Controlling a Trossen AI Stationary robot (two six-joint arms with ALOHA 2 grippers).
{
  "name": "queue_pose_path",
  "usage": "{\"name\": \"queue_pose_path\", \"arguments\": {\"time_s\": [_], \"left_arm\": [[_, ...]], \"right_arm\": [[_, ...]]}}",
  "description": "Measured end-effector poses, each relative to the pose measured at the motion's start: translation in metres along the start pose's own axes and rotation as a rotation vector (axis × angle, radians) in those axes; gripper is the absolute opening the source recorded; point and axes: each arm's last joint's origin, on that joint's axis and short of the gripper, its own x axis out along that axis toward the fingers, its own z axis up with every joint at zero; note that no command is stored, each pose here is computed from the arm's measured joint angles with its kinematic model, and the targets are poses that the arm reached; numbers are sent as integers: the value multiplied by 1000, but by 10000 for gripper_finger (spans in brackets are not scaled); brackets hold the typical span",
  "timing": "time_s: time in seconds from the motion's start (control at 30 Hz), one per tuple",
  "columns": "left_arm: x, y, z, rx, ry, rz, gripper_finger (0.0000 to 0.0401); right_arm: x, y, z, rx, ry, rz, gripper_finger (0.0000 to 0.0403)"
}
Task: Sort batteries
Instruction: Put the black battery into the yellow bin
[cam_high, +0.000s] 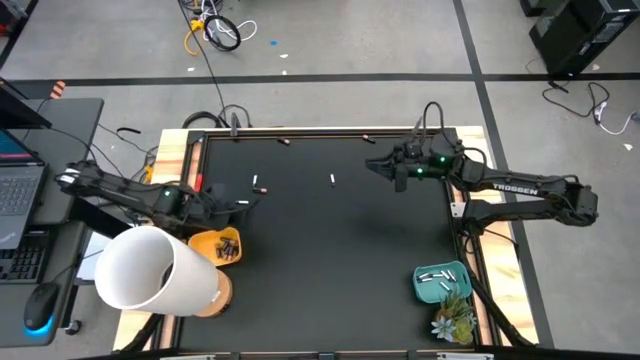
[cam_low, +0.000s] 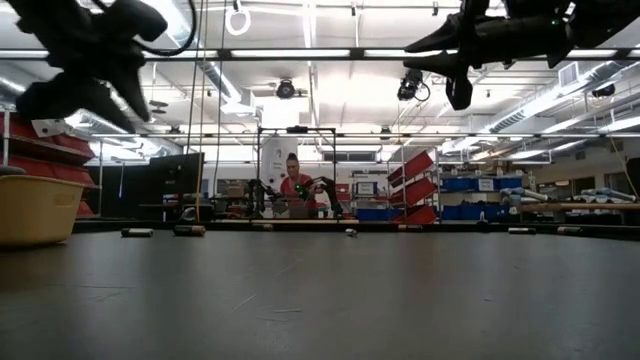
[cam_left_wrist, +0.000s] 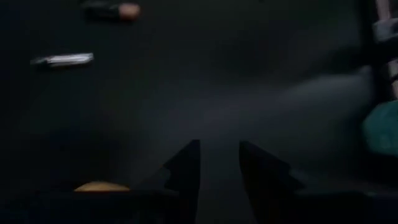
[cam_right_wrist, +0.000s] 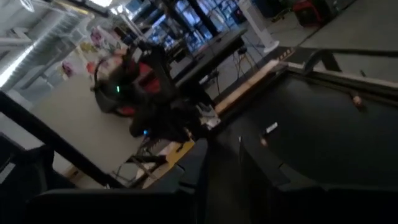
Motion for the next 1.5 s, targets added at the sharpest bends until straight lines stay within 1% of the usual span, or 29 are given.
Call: {"name": "queue_pose_path", "arguments": {"time_s": [0.07,0.17,0.27,0.33,0.47,0.57,0.63,0.7,0.83,0.93,1.07,1.23,1.3,1.37,1.5], "left_arm": [[6,-6,3,-9,-25,-35,124],[17,-15,10,19,-64,-63,124],[31,-24,18,55,-63,-90,124],[43,-29,25,70,-45,-106,124],[65,-32,39,104,10,-125,124],[77,-33,52,140,17,-150,124],[82,-34,62,153,-10,-180,124],[84,-35,73,159,-52,-211,124],[84,-33,94,165,-119,-269,124],[83,-29,104,190,-100,-310,124],[83,-26,109,260,-32,-372,124],[83,-26,110,345,-40,-379,124],[82,-26,110,377,-48,-380,124],[82,-26,111,389,-52,-384,124],[82,-28,111,402,-50,-407,124]], "right_arm": [[0,-1,-3,11,17,-38,77],[0,-5,-7,48,26,-138,77],[-2,-6,-4,66,64,-320,77],[-5,-4,2,38,111,-434,77],[-10,-3,19,-33,272,-621,77],[-7,-9,30,-38,419,-723,77],[-1,-14,37,-33,492,-738,77],[10,-18,43,-35,536,-730,77],[34,-35,51,-33,586,-735,77],[52,-56,54,-23,596,-739,78],[69,-90,56,53,579,-691,93],[68,-112,59,94,562,-715,120],[66,-121,61,139,556,-705,131],[62,-130,64,199,538,-718,143],[59,-148,64,262,524,-763,171]]}}
